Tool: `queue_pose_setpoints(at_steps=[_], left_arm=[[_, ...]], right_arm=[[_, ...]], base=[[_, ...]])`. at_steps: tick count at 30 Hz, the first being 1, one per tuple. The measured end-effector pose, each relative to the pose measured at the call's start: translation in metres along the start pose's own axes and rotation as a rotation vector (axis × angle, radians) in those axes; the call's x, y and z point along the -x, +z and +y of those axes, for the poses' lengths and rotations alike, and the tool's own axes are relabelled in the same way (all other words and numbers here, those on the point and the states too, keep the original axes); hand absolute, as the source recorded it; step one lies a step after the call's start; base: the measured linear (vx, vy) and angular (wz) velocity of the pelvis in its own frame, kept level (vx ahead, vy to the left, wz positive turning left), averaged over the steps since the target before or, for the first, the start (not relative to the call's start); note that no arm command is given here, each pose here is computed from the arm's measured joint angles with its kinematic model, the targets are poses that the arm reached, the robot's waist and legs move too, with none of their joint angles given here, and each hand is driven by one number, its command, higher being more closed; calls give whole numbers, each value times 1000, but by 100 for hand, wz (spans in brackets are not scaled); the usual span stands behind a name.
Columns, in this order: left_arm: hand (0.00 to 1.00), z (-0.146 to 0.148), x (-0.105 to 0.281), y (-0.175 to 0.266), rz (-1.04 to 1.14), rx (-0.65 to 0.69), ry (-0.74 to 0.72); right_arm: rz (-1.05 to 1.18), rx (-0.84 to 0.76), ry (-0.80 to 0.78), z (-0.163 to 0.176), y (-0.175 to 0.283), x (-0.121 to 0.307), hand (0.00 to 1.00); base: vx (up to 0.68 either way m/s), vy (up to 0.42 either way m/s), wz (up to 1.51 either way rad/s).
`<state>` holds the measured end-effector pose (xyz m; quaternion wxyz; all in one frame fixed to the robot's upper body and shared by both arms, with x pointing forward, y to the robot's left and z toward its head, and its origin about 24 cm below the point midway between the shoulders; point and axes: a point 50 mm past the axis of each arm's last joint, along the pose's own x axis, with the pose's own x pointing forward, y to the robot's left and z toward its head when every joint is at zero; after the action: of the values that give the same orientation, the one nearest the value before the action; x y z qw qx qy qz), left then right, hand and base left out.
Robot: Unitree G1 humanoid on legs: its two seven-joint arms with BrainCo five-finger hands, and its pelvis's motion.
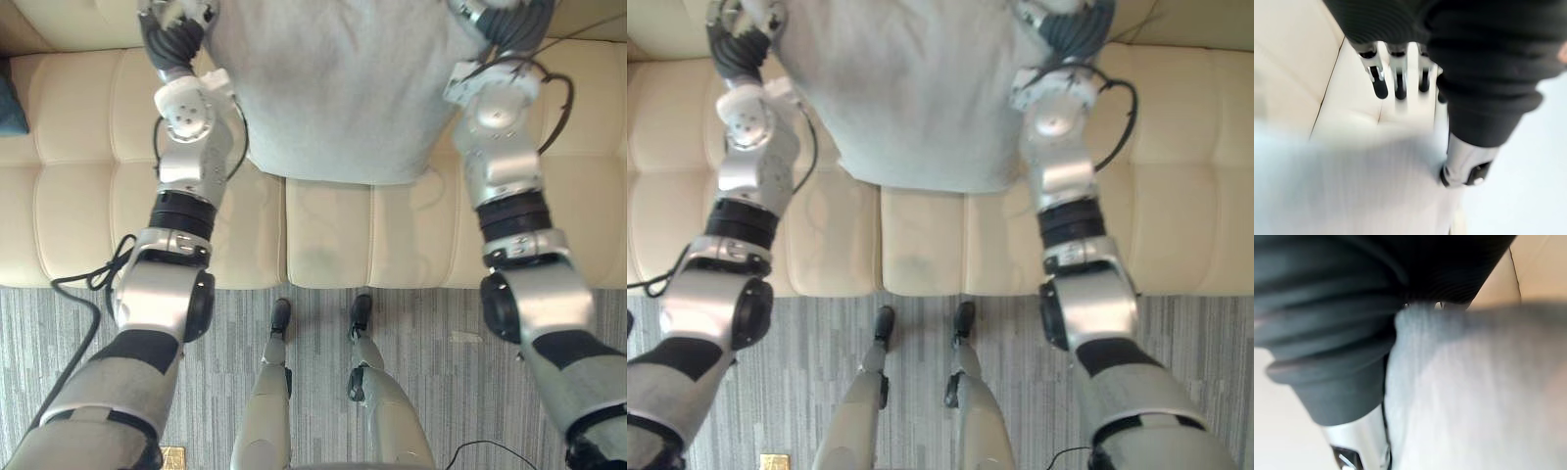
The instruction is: Pick up cushions and gather them together orderly.
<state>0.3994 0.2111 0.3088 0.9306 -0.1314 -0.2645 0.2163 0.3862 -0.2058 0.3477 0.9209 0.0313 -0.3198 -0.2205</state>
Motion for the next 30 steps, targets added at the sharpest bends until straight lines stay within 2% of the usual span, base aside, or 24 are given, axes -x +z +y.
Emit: queue_pose_setpoints(at_steps=[4, 7, 12, 15, 17, 19, 20, 22, 23, 24, 26, 30], left_arm=[[0, 27, -11, 8, 8, 53, 69], [0, 47, -13, 6, 28, 128, 107], [0, 98, 25, -47, 109, 29, 138], [0, 124, 80, -104, 269, -28, 141], [0, 138, 146, -152, 453, -77, 98], [0, 145, 190, -177, 588, -92, 65], [0, 152, 229, -193, 698, -152, 12], [0, 164, 264, -203, 801, -209, -19], [0, 178, 295, -212, 906, -255, -17], [0, 182, 304, -215, 941, -265, -10], [0, 201, 345, -225, 1108, -328, 10], [0, 215, 390, -233, 1298, -386, 19]], right_arm=[[26, -82, -28, -21, 4, -9, 0], [35, -104, 0, -25, 0, -6, 0], [105, -25, 59, -49, -51, 38, 0], [259, 69, 91, -69, -108, 92, 0], [442, 87, 114, -82, -153, 156, 0], [576, 103, 116, -93, -177, 201, 0], [701, 101, 103, -106, -194, 242, 0], [820, 108, 82, -119, -206, 280, 0], [928, 118, 38, -134, -214, 315, 0], [964, 116, 21, -139, -216, 325, 0], [1139, 138, -51, -163, -225, 374, 0], [1345, 176, -98, -186, -230, 426, 0]], base=[[27, 60, 3], [30, 50, -4], [42, 42, -3], [39, 43, 0], [35, 47, -3], [17, 51, -8], [-10, 48, -10], [-20, 30, -19], [-12, 23, -20], [8, 24, -15], [27, 21, -15], [37, 32, -11]])
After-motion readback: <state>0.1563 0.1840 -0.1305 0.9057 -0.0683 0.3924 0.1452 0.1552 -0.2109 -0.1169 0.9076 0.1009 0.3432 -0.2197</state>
